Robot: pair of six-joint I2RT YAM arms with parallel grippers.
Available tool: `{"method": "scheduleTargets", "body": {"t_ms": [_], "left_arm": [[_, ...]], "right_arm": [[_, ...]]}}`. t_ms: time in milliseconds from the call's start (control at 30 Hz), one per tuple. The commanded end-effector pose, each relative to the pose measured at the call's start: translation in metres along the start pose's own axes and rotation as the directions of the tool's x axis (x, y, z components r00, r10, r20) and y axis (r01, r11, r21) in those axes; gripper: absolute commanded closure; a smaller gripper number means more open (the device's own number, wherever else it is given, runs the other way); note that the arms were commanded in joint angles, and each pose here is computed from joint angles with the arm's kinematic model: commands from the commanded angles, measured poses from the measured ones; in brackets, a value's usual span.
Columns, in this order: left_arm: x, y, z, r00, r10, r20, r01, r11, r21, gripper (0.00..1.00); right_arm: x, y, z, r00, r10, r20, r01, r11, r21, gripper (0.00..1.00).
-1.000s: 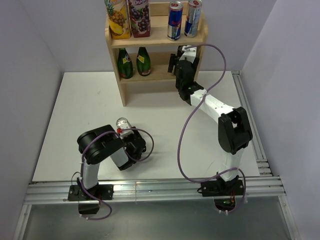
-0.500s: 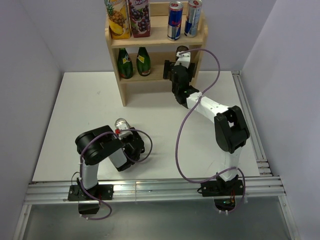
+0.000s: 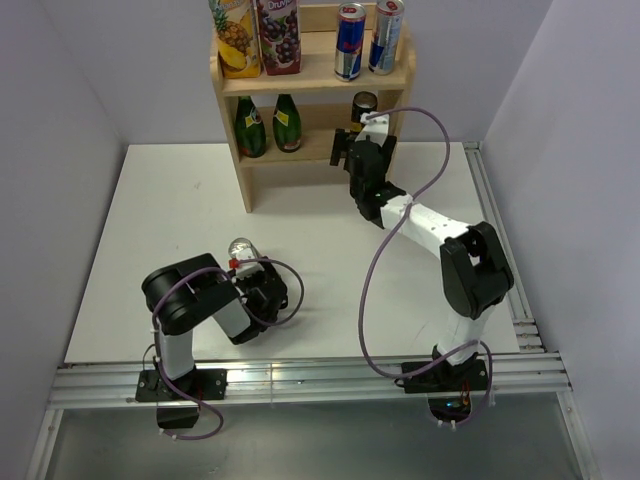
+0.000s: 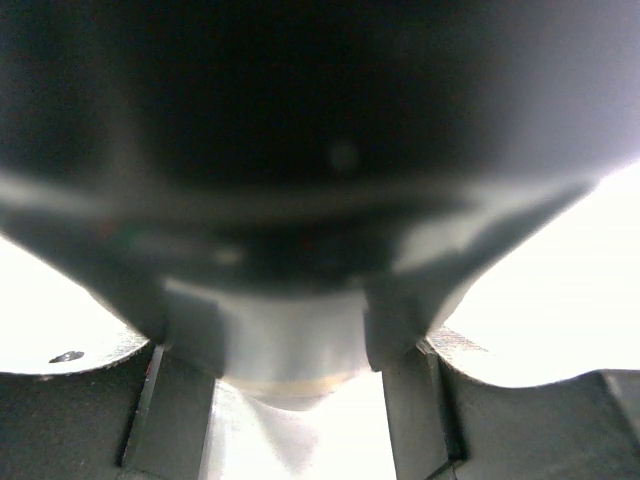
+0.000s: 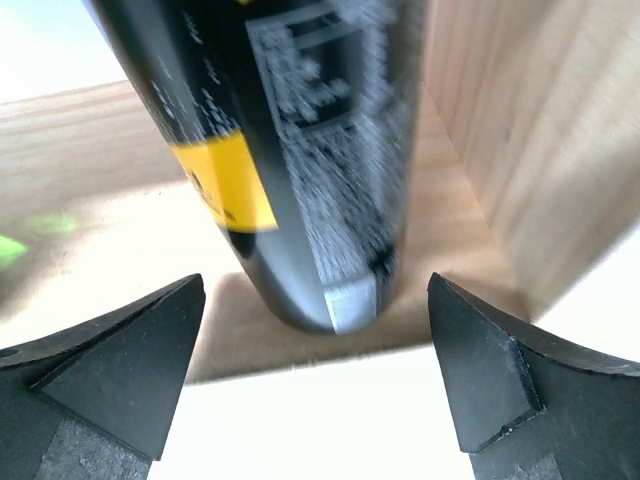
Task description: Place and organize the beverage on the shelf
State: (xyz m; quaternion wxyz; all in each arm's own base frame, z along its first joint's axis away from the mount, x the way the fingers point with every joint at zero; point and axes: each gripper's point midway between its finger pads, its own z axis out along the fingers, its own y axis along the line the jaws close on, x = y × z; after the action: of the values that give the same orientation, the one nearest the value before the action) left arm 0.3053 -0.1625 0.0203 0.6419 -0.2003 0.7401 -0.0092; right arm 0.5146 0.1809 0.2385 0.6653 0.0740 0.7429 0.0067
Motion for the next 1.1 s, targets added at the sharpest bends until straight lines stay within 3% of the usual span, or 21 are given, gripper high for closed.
{"method": "scheduleTargets", "body": {"t_ms": [0,467,567,867,933,1067], "left_arm": [[0.027,0.011,-0.010,0.991,0.092,-0.097,-0.090,0.996,0.022,1.00],[0.011,0.005,-0.018,0.991,0.108,-0.079,-0.107,0.994,0.019,1.00],[-0.011,-0.006,-0.026,0.992,0.111,-0.058,-0.109,0.993,0.047,1.00],[-0.111,-0.073,-0.051,0.999,0.024,0.025,-0.029,0.971,0.238,1.00],[-0.122,-0.088,-0.050,0.995,0.085,0.047,-0.095,0.957,0.273,1.00],[-0.152,-0.147,-0.044,0.987,0.131,0.094,-0.156,0.924,0.348,1.00]], "right_arm": [[-0.001,-0.009,-0.019,0.999,0.033,-0.020,-0.033,0.999,0.009,0.00],[0.015,-0.007,-0.067,0.991,0.088,-0.097,-0.097,0.990,-0.100,0.00],[0.042,-0.021,-0.095,0.978,0.134,-0.158,-0.150,0.985,-0.090,0.00],[0.122,-0.018,-0.198,0.930,0.222,-0.292,-0.264,0.958,-0.112,0.00],[0.130,-0.010,-0.211,0.917,0.248,-0.314,-0.301,0.944,-0.133,0.00],[0.155,-0.013,-0.231,0.919,0.198,-0.340,-0.244,0.965,-0.098,0.00]]}}
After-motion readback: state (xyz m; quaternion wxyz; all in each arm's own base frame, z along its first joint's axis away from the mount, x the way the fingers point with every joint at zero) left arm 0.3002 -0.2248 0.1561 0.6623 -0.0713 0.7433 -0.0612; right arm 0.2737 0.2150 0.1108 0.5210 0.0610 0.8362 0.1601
